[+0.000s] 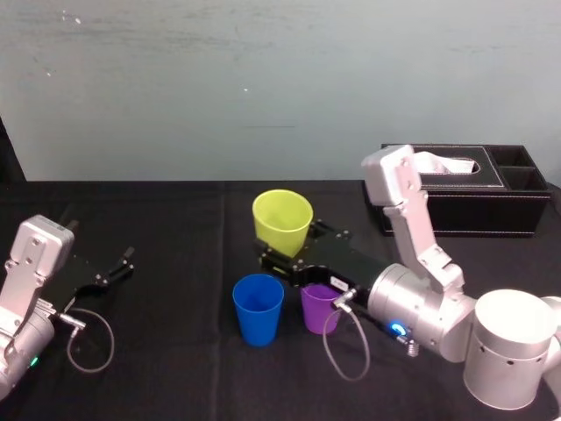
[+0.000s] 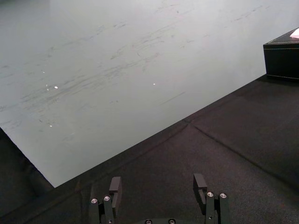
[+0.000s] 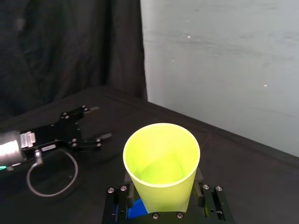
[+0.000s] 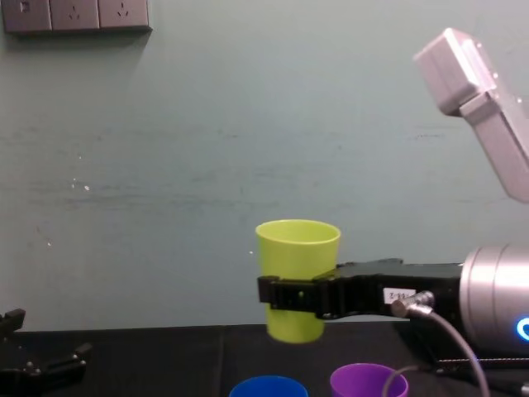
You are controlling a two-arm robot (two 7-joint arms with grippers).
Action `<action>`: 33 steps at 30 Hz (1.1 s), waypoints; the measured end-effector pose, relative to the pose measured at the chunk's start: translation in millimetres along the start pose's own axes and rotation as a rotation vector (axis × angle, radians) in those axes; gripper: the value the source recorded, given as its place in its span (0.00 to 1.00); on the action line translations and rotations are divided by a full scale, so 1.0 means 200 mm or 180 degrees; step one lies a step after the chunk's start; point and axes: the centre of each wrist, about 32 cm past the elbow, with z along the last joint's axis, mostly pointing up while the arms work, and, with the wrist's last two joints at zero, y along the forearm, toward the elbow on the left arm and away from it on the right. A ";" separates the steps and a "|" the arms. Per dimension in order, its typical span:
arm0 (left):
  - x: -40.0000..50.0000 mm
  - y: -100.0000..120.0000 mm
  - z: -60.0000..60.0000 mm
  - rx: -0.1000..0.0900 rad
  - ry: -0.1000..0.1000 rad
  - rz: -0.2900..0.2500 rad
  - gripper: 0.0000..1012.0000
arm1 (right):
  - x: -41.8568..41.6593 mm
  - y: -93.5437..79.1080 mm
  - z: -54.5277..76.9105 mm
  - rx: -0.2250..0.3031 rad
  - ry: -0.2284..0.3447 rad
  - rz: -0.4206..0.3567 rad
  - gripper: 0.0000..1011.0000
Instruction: Stack the three plastic cups sequentially using one hand.
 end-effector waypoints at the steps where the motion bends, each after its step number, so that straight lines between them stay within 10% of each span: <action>1: 0.000 0.00 0.00 0.0000 0.0000 0.0000 0.99 | -0.004 0.00 0.00 -0.0007 0.0002 0.0012 0.71; 33: 0.000 0.00 0.00 0.0000 0.0000 0.0000 0.99 | -0.005 0.08 -0.12 -0.0159 0.0138 0.0161 0.71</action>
